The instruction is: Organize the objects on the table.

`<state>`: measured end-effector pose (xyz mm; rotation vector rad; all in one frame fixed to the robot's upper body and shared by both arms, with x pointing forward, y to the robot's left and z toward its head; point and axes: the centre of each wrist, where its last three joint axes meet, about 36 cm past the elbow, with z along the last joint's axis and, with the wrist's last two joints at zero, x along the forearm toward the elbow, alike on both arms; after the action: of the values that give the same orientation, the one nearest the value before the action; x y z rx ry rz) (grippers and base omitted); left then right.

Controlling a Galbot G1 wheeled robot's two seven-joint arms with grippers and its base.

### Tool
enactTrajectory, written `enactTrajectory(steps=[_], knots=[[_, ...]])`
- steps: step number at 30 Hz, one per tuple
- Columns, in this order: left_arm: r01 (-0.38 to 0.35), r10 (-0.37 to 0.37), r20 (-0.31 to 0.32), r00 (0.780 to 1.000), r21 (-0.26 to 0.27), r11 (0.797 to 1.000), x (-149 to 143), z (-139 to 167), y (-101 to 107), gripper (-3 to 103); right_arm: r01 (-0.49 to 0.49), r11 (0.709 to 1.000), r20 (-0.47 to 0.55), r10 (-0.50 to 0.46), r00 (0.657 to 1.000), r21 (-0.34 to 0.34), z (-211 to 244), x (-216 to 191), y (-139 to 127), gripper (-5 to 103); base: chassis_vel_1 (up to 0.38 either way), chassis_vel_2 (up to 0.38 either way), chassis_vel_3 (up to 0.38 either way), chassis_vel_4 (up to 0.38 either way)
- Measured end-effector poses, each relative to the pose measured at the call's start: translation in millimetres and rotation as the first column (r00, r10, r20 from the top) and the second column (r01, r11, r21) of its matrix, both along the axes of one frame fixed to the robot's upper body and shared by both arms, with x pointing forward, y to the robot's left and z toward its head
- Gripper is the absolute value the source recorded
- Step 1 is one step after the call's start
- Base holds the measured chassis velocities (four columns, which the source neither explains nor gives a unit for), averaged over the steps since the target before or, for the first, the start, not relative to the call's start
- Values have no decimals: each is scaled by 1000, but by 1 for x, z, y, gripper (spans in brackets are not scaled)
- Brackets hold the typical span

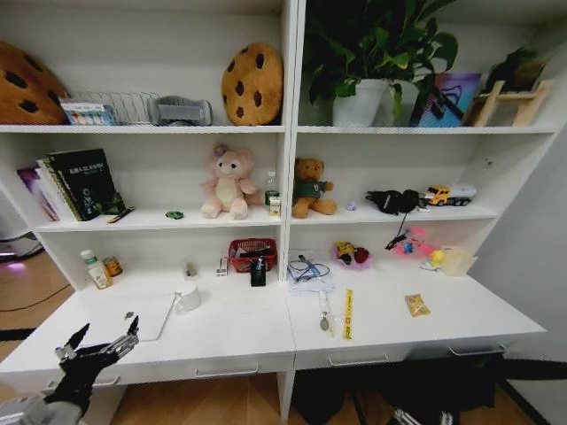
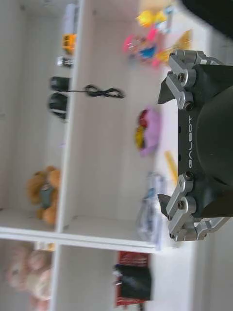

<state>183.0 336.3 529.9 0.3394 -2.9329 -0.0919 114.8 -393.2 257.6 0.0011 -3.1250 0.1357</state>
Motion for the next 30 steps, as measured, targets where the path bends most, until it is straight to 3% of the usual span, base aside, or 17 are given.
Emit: enactTrajectory(steps=[4, 6, 7, 9, 10, 11, 12, 18, 30], knots=[[0, 0, 0, 1000, 0, 1000, 0, 0, 0, 100, -51, 999, 87, 50, 995, 1, 36, 15, 2, 100, 0, 0, 0, 0], [0, 0, 0, 1000, 0, 1000, 0, 0, 0, 100, -110, 994, 222, 110, 969, -13, 108, 51, 0, 100, 0, 0, 0, 0], [0, 0, 0, 1000, 0, 1000, 0, 0, 0, 100, -110, 994, 222, 110, 969, -13, 108, 51, 0, 100, 0, 0, 0, 0], [0, 0, 0, 1000, 0, 1000, 0, 0, 0, 100, -88, 996, 269, 85, 959, 0, 154, 83, -7, 100, 0, 0, 0, 0], [0, 0, 0, 1000, 0, 1000, 0, 0, 0, 100, -88, 996, 269, 85, 959, 0, 154, 83, -7, 100, 0, 0, 0, 0], [0, 0, 0, 1000, 0, 1000, 0, 0, 0, 100, -20, 999, 256, 10, 967, 35, 189, 118, -27, 100, 0, 0, 0, 0], [0, 0, 0, 1000, 0, 1000, 0, 0, 0, 100, 23, 998, 231, -35, 972, 56, 197, 135, -44, 100, 0, 0, 0, 0], [0, 0, 0, 1000, 0, 1000, 0, 0, 0, 100, 83, 989, 142, -101, 985, 121, 205, 157, -79, 100, 0, 0, 0, 0], [0, 0, 0, 1000, 0, 1000, 0, 0, 0, 100, 66, 988, 103, -81, 991, 142, 204, 167, -68, 100, 0, 0, 0, 0]])
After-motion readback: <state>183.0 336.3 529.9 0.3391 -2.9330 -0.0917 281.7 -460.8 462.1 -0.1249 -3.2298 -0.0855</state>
